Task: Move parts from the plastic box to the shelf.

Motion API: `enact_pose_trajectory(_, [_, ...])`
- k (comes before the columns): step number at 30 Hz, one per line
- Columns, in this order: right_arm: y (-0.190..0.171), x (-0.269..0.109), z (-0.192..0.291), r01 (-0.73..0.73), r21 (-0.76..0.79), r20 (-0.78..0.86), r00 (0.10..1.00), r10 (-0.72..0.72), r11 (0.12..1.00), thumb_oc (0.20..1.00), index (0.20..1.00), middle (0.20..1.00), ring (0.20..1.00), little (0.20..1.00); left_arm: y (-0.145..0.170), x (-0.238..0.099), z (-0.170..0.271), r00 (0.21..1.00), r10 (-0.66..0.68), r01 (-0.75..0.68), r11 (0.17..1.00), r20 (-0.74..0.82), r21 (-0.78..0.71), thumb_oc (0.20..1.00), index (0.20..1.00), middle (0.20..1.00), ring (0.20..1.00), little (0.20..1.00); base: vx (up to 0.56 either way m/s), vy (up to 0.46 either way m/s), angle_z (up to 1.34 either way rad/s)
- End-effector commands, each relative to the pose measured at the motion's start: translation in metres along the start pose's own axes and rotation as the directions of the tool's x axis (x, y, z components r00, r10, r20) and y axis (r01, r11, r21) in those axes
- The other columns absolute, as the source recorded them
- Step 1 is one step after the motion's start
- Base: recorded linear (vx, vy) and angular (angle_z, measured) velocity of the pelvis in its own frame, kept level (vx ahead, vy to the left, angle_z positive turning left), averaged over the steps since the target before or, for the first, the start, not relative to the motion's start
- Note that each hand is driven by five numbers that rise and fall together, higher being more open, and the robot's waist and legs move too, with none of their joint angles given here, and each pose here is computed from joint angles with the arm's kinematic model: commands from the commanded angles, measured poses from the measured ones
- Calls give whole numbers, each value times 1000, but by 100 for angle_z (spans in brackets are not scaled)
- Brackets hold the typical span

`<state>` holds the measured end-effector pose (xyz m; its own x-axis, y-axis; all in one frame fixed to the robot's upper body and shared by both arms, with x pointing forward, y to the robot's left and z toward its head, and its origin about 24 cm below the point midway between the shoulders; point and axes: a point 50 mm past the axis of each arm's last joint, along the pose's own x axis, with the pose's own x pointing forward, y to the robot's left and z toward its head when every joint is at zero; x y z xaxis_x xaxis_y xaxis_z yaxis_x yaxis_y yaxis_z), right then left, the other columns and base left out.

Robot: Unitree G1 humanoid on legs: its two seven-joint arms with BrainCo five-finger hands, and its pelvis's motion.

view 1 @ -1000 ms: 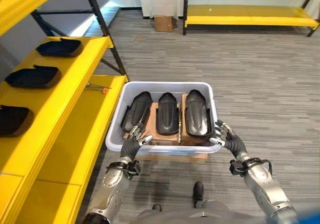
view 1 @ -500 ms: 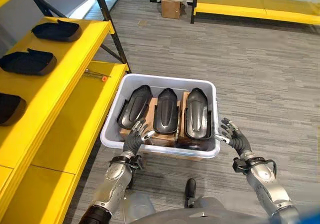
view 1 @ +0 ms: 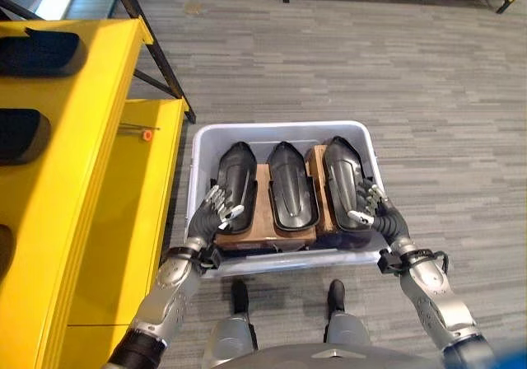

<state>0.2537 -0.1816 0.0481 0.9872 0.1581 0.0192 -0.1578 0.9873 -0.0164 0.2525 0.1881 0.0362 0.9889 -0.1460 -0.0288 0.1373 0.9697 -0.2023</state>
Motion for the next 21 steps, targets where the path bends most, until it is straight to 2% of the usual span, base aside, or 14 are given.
enact_pose_trajectory(1, [-10,14,39,70,-109,208,977,-46,992,1000,1000,1000,1000,1000,-10,7,21,987,6,4,998,163,-62,1000,1000,1000,1000,1000,-179,-29,-7])
enact_pose_trajectory(4, [-3,38,71,124,-155,343,937,-64,980,1000,1000,1000,1000,1000,-26,23,36,971,-29,48,996,236,-73,1000,1000,1000,1000,1000,-181,-59,-7])
enact_pose_trajectory(8, [8,60,93,201,-153,430,895,-118,968,1000,1000,1000,1000,1000,-46,37,46,959,-46,73,994,278,-87,1000,1000,1000,1000,1000,-120,-36,-4])
enact_pose_trajectory(17, [12,60,94,242,-113,450,877,-168,964,1000,1000,1000,1000,1000,-50,38,46,958,-43,70,994,283,-83,1000,1000,1000,1000,1000,-23,0,-1])
enact_pose_trajectory(21, [12,51,100,264,-149,498,852,-158,953,1000,1000,1000,1000,1000,-48,36,46,958,-40,63,995,283,-73,1000,1000,1000,1000,1000,-5,1,-3])
